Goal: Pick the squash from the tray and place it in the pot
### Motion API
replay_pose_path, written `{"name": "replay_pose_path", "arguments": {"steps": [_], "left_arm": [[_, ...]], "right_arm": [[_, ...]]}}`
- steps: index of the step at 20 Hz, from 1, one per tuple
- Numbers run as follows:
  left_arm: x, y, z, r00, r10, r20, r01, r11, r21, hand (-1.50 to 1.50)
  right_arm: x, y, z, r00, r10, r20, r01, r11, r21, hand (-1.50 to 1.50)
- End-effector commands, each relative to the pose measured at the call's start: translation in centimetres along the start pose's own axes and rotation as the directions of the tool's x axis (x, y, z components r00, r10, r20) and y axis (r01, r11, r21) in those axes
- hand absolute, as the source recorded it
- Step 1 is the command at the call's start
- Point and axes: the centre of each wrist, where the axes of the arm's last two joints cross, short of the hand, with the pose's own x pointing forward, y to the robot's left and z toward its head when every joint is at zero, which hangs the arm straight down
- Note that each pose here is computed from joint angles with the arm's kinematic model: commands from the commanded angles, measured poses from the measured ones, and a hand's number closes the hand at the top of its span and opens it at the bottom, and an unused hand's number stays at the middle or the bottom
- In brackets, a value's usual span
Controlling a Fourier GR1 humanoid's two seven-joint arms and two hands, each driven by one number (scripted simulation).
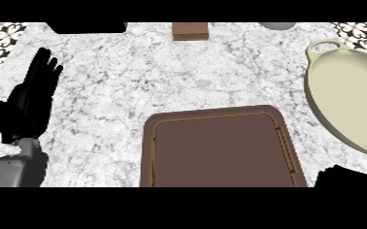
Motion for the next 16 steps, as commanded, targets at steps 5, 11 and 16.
{"name": "replay_pose_path", "arguments": {"steps": [5,11,16], "left_arm": [[-0.5,-0.3,0.4,1.000,0.006,0.004,-0.006,1.000,-0.024,0.00],[0.3,-0.2,-0.1,1.000,0.011,0.002,-0.011,1.000,-0.023,0.00],[0.9,-0.9,0.0,1.000,-0.002,0.018,0.003,0.999,-0.034,0.00]], "right_arm": [[-0.2,-6.1,-0.7,0.990,-0.133,-0.039,0.124,0.977,-0.174,1.50],[-6.3,-8.5,-3.5,0.978,-0.185,-0.101,0.156,0.959,-0.238,1.50],[-12.2,-12.5,-6.1,0.958,-0.249,-0.140,0.206,0.942,-0.266,1.50]]}}
